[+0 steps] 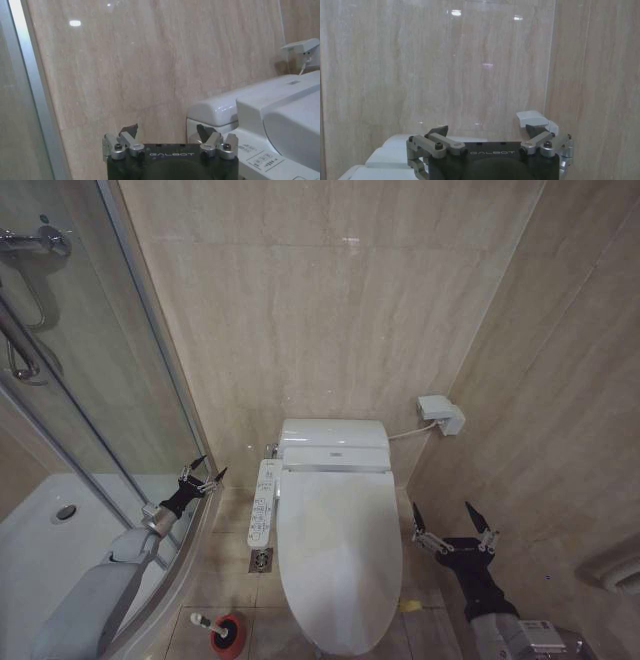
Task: Open the toilet lid, clean the toilet bowl with a toilet brush, close the toilet lid, and flush.
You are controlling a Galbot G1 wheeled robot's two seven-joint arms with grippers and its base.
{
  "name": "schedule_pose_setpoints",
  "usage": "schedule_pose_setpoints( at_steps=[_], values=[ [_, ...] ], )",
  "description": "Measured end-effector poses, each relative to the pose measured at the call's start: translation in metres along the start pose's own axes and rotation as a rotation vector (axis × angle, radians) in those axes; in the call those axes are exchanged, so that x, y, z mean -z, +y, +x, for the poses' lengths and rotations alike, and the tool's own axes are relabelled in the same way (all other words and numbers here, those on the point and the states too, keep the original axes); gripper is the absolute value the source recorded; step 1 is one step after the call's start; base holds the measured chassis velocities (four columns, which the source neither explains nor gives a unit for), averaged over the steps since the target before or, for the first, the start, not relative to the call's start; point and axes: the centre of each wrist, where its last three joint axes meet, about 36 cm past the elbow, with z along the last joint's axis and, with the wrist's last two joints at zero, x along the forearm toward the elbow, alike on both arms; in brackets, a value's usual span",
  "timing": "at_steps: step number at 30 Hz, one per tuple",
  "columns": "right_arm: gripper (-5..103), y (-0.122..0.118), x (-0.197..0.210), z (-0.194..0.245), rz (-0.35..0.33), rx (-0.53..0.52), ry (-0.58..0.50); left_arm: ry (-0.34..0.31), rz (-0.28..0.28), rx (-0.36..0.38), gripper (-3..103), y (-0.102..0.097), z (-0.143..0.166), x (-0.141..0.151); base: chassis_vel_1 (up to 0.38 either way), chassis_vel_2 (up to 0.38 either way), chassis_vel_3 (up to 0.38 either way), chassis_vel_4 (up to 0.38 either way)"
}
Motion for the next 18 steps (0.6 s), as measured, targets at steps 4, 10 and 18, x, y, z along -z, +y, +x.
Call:
schedule_pose_setpoints(
  at_steps=[4, 10, 18],
  values=[
    [100, 0.000, 0.000, 0.000, 0.000, 0.000, 0.000, 0.005, 0.001, 0.002, 82, 0.000, 0.002, -0.003, 0.000, 0.000, 0.000, 0.000],
    [100, 0.000, 0.000, 0.000, 0.000, 0.000, 0.000, 0.011, 0.001, 0.011, 81, 0.002, 0.004, -0.005, -0.041, 0.054, 0.050, -0.048],
    [100, 0.000, 0.000, 0.000, 0.000, 0.000, 0.000, 0.018, 0.019, 0.101, 77, -0.007, -0.005, -0.012, -0.057, 0.053, 0.052, -0.053]
  ],
)
